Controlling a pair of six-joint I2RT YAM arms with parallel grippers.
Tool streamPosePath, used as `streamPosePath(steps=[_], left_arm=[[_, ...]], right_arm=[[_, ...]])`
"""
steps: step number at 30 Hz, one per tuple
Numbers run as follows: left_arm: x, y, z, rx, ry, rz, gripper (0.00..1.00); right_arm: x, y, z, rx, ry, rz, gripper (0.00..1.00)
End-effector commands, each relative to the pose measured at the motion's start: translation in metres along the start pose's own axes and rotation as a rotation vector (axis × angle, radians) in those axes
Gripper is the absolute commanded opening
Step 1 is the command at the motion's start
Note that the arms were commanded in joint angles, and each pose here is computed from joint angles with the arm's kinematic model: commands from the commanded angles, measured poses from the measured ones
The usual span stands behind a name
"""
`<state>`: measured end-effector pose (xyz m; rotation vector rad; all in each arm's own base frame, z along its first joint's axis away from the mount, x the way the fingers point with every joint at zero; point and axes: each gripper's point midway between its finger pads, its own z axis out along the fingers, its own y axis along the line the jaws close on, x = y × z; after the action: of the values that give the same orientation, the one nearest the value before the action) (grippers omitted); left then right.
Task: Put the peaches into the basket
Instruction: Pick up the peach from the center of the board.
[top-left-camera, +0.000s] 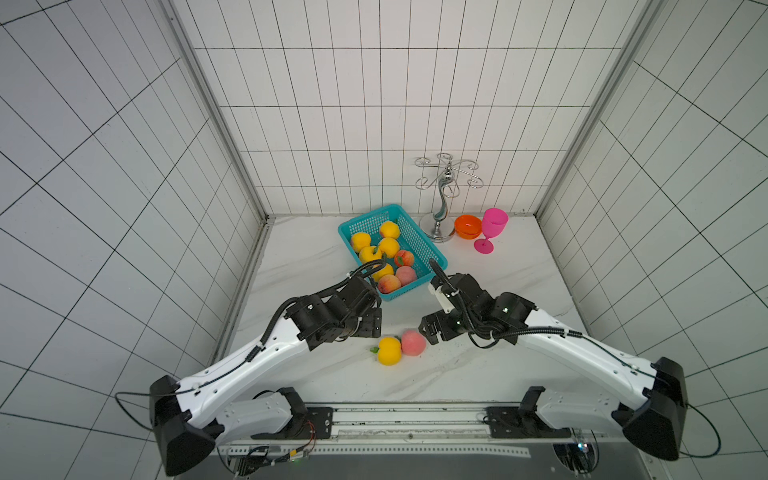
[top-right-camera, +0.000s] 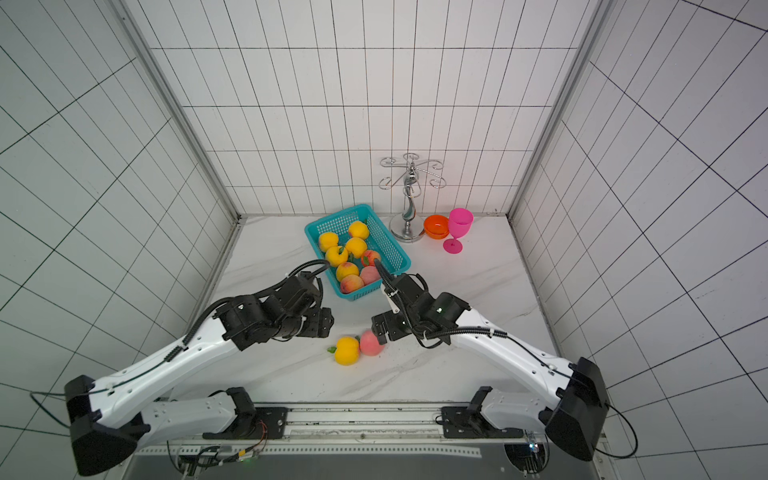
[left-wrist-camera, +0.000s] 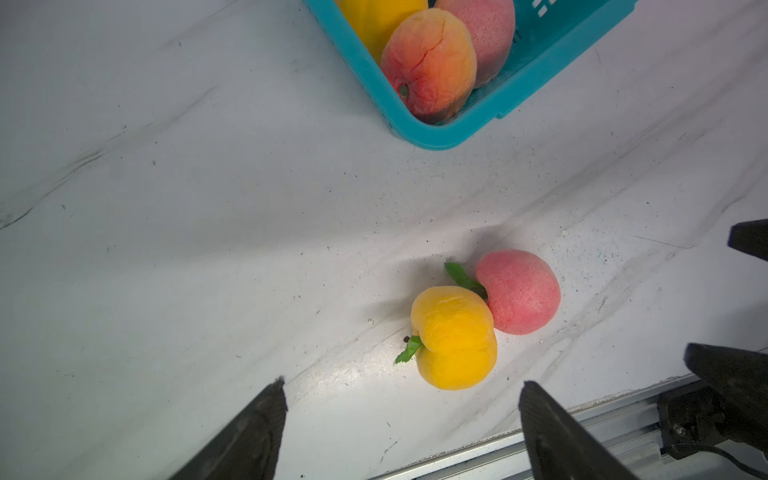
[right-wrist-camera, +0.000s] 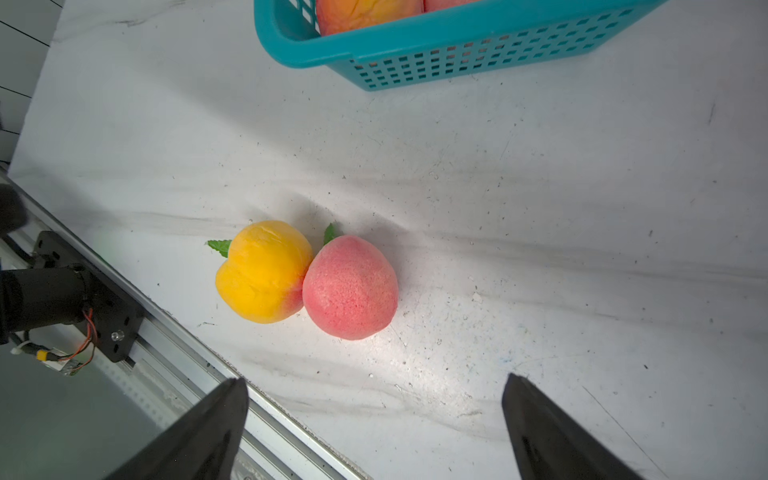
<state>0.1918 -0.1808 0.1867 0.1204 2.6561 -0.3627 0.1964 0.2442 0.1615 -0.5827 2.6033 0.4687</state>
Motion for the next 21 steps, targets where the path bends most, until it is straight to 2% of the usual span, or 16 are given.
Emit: streamPosePath(steps=[1, 5, 12, 13, 14, 17, 21], left_arm=[[0.017, 0.006, -0.007, 0.021, 0.028, -0.008, 0.86], [0.028, 0.004, -0.014, 0.077, 0.034, -0.004, 0.86], [0.053, -0.016, -0.023, 0.211, 0.057, 0.081, 0.87], [0.055, -0.019, -0.026, 0.238, 0.053, 0.086, 0.87], [0.057, -0.022, -0.028, 0.266, 0.055, 0.091, 0.98], [0.064, -0.026, -0.031, 0.33, 0.056, 0.086, 0.98], [0.071, -0.023, -0.032, 0.354, 0.063, 0.074, 0.98]], right_arm=[[-0.003, -0.003, -0.004, 0.08, -0.018, 0.054, 1.0], [-0.001, 0.002, -0.001, 0.096, -0.027, 0.079, 1.0], [0.007, 0.017, 0.013, 0.093, -0.001, 0.084, 1.0], [0.01, 0.018, 0.016, 0.095, 0.009, 0.083, 0.99], [0.008, 0.021, 0.019, 0.088, 0.003, 0.084, 1.0], [0.009, 0.027, 0.027, 0.075, 0.01, 0.078, 1.0], [0.011, 0.034, 0.037, 0.035, 0.001, 0.069, 0.99]])
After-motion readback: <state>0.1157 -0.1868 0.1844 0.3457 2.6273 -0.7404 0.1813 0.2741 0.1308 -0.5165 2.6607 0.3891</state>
